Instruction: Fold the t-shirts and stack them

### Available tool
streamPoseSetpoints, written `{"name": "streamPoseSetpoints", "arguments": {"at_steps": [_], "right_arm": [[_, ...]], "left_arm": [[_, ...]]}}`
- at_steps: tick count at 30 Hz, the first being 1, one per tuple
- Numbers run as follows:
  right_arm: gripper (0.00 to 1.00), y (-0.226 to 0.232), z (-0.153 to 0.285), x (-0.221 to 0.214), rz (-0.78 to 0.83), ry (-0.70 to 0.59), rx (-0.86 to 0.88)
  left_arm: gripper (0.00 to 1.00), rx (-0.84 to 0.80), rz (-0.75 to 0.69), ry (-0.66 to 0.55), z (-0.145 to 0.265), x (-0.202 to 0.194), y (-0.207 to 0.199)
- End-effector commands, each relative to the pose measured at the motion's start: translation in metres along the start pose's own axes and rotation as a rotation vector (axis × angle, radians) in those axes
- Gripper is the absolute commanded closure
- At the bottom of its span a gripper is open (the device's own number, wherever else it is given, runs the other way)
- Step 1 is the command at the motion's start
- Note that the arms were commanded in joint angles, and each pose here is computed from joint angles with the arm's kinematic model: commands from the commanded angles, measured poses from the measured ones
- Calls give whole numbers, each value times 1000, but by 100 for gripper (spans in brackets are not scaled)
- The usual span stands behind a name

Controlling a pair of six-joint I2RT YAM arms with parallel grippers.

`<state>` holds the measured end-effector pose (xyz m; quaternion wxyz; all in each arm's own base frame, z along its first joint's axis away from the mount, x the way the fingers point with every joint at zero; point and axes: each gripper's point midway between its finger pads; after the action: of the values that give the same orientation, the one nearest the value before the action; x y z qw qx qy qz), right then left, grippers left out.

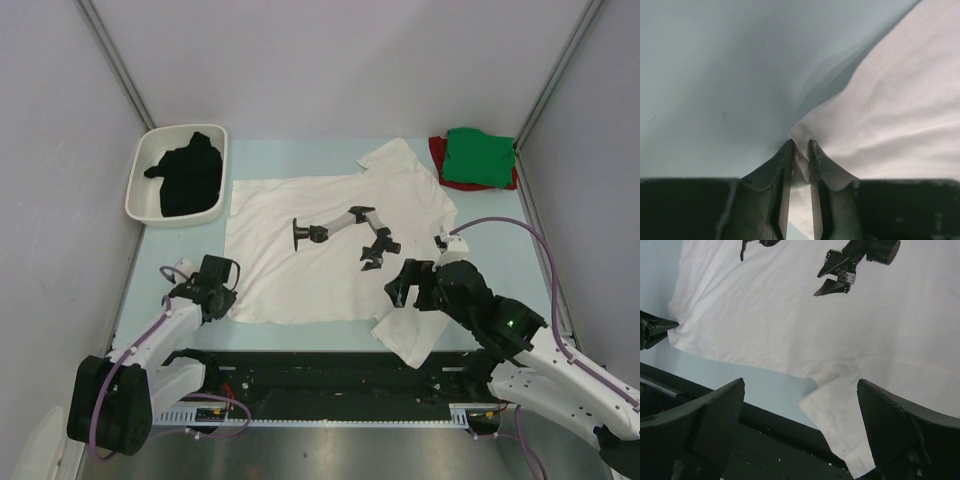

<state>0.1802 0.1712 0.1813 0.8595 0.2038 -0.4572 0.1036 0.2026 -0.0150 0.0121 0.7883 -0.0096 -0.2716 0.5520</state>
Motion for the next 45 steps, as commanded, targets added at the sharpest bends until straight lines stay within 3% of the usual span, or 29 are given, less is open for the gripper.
{"name": "streamPoseSetpoints", "arguments": {"at_steps": [1,2,3,11,23,45], "right_arm": [[0,-14,3,-21,-46,81,-79],[0,-18,1,-28,-47,111,-101],[0,-22,1,-37,-67,149,-129],[0,-36,2,-78,-145,314,-247],[1,-17,15,-149,-285,530,-212],[10,-33,22,-195,-339,534,-329]], "left_arm": [[83,3,-6,102,-3,-22,12],[87,-8,-6,113,-2,-24,12],[99,-19,-6,116,0,-24,10],[100,-136,17,124,20,-17,-11],[100,-266,22,160,36,-6,-40],[100,-301,-2,176,26,1,-49]]}}
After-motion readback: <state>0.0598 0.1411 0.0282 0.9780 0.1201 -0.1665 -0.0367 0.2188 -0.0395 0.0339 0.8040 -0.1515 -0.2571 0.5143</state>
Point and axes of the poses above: each gripper's point midway between its finger pads, its own z axis back along the fingers, its own y axis along the line the jaws close on, x = y × z, and after that the axes turned 13 degrees about z, right-handed
